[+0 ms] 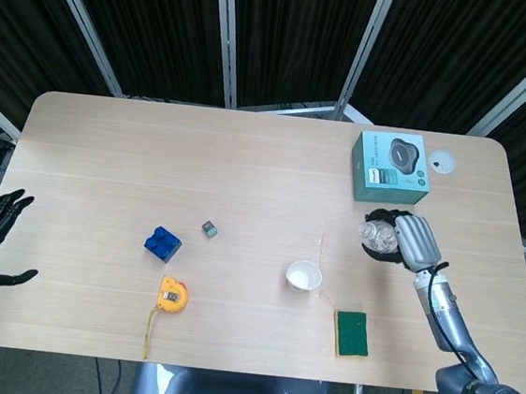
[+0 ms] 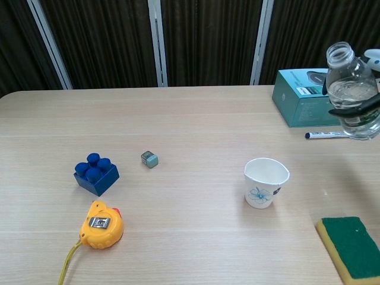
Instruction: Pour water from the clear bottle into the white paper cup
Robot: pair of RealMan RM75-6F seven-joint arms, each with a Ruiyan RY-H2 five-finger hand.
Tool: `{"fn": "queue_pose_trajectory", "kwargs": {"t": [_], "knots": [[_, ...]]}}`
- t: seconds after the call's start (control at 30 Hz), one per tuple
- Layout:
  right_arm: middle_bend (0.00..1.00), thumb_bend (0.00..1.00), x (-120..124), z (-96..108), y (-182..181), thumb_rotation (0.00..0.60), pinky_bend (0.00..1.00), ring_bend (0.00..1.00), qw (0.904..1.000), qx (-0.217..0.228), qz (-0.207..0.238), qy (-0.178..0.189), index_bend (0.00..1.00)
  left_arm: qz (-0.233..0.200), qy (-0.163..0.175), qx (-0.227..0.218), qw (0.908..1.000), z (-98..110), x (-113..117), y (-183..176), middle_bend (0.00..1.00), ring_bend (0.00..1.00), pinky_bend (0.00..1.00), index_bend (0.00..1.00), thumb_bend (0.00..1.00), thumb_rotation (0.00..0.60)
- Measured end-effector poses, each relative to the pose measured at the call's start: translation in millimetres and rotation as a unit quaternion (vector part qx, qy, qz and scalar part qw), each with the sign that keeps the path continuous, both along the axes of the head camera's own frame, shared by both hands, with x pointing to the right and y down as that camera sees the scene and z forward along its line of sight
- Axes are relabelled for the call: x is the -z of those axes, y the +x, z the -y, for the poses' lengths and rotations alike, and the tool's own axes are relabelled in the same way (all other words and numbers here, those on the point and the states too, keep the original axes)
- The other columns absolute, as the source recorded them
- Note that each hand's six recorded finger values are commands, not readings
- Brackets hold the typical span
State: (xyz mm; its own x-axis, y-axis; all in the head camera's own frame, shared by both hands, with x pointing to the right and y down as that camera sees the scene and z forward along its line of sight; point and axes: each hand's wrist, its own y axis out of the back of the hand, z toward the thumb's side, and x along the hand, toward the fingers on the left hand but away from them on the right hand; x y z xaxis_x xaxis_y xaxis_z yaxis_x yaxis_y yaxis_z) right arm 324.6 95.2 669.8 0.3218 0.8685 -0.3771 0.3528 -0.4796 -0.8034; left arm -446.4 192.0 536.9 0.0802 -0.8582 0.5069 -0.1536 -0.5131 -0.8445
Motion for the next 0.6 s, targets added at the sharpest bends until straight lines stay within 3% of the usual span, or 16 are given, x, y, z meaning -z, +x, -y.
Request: {"fn": "queue_pose_trajectory", "kwargs": {"t": [0.1, 0.33, 0.6], "knots": [[0.60, 0.52, 3.3, -8.3, 0.1, 0.600, 0.46, 0.52, 0.9983, 0.036, -0.043, 0.018, 0.46, -0.004, 0.000, -0.002, 1.0000, -0.2, 0.7, 1.6, 0.00, 0.00, 0.00, 0.00, 0.00, 0.600], [0.60, 0.53, 2.8, -26.5, -10.1, 0.600, 0.47, 0.53, 0.9839, 0.115, -0.126, 0.054, 0.47, -0.008, 0.001, -0.004, 1.0000, -0.6, 2.5, 2.8, 0.00, 0.00, 0.00, 0.00, 0.00, 0.600], [0.61, 0.53, -8.6, -34.4, -28.6, 0.600, 0.47, 0.53, 0.9752, 0.147, -0.156, 0.054, 0.47, -0.005, -0.001, 0.000, 1.0000, -0.6, 1.7, 0.3, 0.00, 0.00, 0.00, 0.00, 0.00, 0.600]]}}
